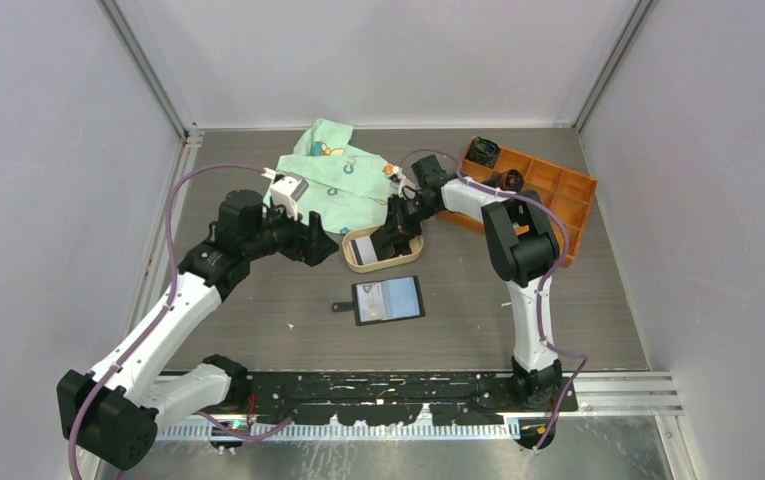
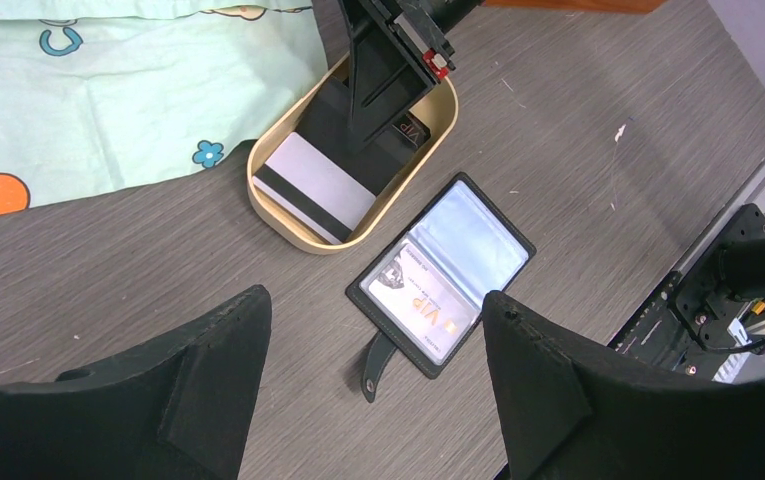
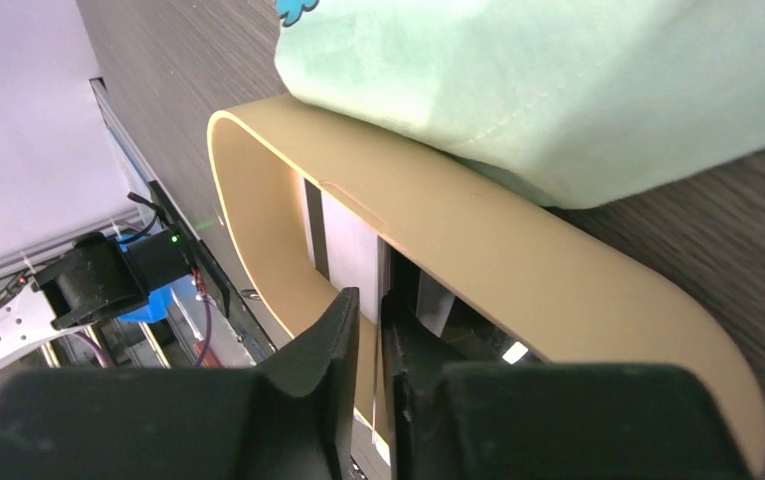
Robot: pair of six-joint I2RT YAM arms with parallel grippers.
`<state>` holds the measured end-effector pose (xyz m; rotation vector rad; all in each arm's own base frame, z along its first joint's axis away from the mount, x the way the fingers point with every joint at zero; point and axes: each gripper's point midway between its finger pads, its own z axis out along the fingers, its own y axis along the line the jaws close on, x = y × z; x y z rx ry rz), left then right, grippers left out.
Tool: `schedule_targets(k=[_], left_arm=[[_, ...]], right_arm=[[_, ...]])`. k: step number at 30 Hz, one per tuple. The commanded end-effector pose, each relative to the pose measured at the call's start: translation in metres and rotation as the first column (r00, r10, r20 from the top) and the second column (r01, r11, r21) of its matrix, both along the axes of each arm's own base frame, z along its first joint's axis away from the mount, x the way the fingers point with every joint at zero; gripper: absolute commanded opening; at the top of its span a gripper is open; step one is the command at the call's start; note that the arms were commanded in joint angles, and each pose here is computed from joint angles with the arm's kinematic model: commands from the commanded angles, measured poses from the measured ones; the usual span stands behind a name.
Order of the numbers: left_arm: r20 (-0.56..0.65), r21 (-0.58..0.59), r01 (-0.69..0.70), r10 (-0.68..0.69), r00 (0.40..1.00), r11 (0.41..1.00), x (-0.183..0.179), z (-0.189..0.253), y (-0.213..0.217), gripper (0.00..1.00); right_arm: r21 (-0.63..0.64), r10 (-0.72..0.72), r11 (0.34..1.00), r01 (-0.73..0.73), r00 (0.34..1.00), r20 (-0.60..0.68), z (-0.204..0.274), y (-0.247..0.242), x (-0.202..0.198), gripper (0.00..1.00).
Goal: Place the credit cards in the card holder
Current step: Pick up the credit card from the storage box.
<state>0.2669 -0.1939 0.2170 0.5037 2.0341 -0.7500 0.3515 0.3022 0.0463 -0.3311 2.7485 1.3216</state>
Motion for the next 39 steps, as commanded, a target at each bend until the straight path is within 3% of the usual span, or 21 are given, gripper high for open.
schedule_targets(k=[1, 5, 13, 14, 16, 18, 23, 28, 35, 37, 39], left_arm=[[0.085, -0.039, 0.029, -0.026, 0.996, 0.999, 0.005, 0.024, -0.006, 0.77], [0.082, -0.039, 0.032, -0.029, 0.996, 0.999, 0.004, 0.023, -0.006, 0.77], [0.084, -0.044, 0.038, -0.034, 0.996, 0.998, 0.004, 0.024, -0.007, 0.77], [0.084, -0.045, 0.041, -0.037, 0.996, 0.998, 0.003, 0.025, -0.008, 0.77], [0.087, -0.047, 0.044, -0.039, 0.995, 0.998, 0.003, 0.025, -0.008, 0.77], [0.083, -0.048, 0.044, -0.040, 0.996, 0.998, 0.003, 0.024, -0.008, 0.77], [0.083, -0.050, 0.048, -0.044, 0.996, 0.998, 0.003, 0.024, -0.009, 0.77], [0.079, -0.051, 0.054, -0.050, 0.996, 0.997, 0.002, 0.024, -0.010, 0.77], [0.072, -0.057, 0.066, -0.062, 0.995, 0.996, 0.002, 0.023, -0.012, 0.77], [0.070, -0.061, 0.072, -0.068, 0.995, 0.996, 0.002, 0.023, -0.013, 0.77], [0.065, -0.070, 0.085, -0.081, 0.995, 0.994, 0.000, 0.023, -0.015, 0.77]], right_arm=[[0.012, -0.007, 1.000, 0.006, 0.996, 0.093, 0.028, -0.002, 0.015, 0.16], [0.015, -0.008, 1.000, 0.007, 0.995, 0.103, 0.032, -0.005, 0.016, 0.01], [0.088, 0.007, 0.996, -0.021, 0.988, 0.155, 0.061, -0.006, 0.016, 0.01], [0.095, 0.009, 0.995, -0.024, 0.988, 0.153, 0.061, -0.005, 0.015, 0.02], [0.096, 0.008, 0.995, -0.022, 0.990, 0.143, 0.058, -0.005, 0.015, 0.17], [0.085, 0.005, 0.996, -0.016, 0.991, 0.131, 0.052, -0.006, 0.015, 0.25], [0.031, -0.005, 1.000, 0.002, 0.995, 0.100, 0.033, -0.010, 0.017, 0.26], [-0.026, -0.003, 1.000, 0.005, 0.995, 0.100, 0.020, -0.016, 0.019, 0.20], [-0.030, 0.014, 0.999, -0.011, 0.995, 0.094, 0.017, -0.011, 0.015, 0.23], [-0.034, 0.021, 0.999, -0.018, 0.995, 0.097, 0.017, -0.008, 0.014, 0.20], [-0.030, 0.022, 0.999, -0.019, 0.994, 0.110, 0.022, -0.006, 0.016, 0.05]])
